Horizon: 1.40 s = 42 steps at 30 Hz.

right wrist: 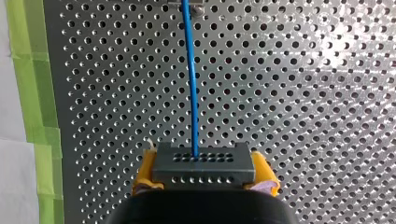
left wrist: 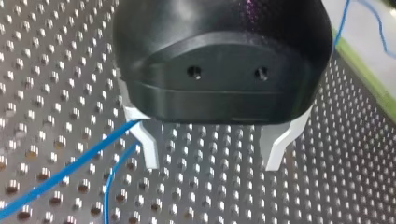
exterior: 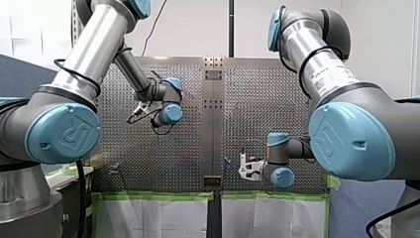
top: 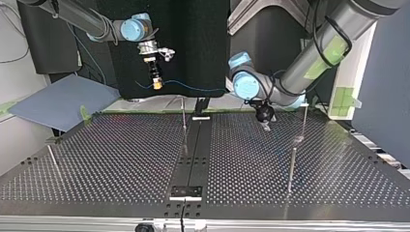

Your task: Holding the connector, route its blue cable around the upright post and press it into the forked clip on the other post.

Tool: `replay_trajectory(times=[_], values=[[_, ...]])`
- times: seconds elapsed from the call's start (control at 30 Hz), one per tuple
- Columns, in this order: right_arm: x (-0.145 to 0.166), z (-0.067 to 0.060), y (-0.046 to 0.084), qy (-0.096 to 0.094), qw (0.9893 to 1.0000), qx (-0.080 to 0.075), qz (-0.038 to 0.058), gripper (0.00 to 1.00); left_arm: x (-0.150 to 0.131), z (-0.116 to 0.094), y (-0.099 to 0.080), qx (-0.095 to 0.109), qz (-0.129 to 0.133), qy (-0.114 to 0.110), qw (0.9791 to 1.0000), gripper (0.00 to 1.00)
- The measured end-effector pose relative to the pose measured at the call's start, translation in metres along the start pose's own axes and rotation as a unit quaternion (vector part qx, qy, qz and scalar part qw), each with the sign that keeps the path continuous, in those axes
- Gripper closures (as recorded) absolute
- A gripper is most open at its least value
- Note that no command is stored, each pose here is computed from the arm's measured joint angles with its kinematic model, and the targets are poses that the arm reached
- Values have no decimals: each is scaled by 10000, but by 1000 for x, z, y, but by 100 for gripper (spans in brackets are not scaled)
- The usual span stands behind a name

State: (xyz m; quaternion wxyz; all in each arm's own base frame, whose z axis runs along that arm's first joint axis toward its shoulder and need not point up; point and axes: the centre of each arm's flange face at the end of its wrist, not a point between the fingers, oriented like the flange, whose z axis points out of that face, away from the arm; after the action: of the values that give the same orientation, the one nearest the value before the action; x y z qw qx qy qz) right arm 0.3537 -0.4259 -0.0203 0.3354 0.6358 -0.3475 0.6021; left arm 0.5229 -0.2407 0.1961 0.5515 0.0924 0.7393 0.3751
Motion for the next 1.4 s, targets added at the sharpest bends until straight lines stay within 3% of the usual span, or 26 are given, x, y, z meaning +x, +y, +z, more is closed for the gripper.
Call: replay_trajectory(times=[0.33, 0.67, 1.17, 1.4], values=[[0, 0, -1, 7, 10000, 7, -2, 100, 10, 17, -8, 162, 0, -113, 9998, 2], [0, 0, -2, 13, 10000, 14, -2, 100, 34, 34, -23, 244, 57, 6, 9997, 2], [0, 0, -2, 21, 10000, 22, 3, 100, 77, 45, -73, 647, 356, 236, 9970, 2], [0, 0, -2, 20, 10000, 20, -1, 100, 88, 44, -86, 760, 403, 287, 9959, 2]])
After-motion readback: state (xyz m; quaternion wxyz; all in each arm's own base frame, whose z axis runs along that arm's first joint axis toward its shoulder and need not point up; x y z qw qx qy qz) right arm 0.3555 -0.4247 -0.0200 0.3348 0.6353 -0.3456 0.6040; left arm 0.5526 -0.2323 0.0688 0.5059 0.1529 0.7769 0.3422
